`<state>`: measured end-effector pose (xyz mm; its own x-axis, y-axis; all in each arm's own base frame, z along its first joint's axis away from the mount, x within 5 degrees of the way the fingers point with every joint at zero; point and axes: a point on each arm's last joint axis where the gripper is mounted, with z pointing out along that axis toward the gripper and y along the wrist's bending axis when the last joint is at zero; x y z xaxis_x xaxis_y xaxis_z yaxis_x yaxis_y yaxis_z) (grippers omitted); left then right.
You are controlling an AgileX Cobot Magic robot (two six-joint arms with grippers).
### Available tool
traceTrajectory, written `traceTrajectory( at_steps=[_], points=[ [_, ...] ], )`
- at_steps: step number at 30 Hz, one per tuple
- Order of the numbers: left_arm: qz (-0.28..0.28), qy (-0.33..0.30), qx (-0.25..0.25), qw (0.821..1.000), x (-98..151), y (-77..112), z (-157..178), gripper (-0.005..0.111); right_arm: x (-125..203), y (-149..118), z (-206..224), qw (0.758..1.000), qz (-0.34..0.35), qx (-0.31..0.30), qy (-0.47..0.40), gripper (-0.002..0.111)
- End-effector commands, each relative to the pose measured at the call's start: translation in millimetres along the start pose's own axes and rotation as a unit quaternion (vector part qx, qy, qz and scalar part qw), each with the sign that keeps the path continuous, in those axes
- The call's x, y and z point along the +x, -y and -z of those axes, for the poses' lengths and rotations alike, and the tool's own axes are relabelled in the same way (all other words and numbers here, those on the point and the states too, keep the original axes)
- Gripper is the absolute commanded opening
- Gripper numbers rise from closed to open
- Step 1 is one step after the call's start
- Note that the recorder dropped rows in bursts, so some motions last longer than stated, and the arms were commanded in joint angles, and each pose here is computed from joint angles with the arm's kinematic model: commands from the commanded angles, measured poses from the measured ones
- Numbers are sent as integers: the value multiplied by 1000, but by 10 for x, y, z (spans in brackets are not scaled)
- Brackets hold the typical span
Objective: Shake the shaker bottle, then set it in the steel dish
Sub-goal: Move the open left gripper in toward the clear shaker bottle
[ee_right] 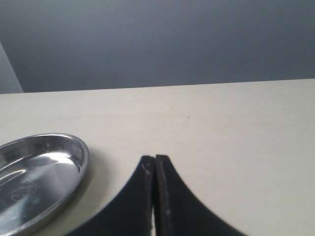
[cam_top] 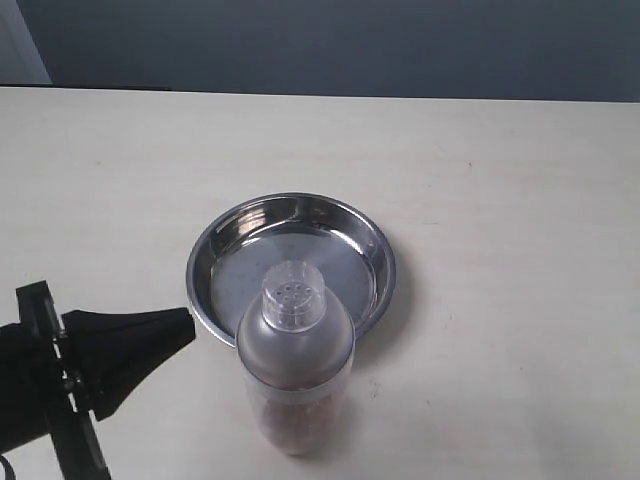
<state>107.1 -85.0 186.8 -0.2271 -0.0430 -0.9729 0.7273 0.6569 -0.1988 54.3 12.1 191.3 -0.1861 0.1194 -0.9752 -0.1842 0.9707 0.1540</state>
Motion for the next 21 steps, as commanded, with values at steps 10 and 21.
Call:
traceTrajectory(
  at_steps=[10,21],
  points=[
    [23,-111,40,993,254,31,-51,0,-9,1,2,1000,-2,1,8,-1],
    [60,-140,47,987,319,38,-63,18,-11,0,2,1000,-2,1,9,-1]
  ],
)
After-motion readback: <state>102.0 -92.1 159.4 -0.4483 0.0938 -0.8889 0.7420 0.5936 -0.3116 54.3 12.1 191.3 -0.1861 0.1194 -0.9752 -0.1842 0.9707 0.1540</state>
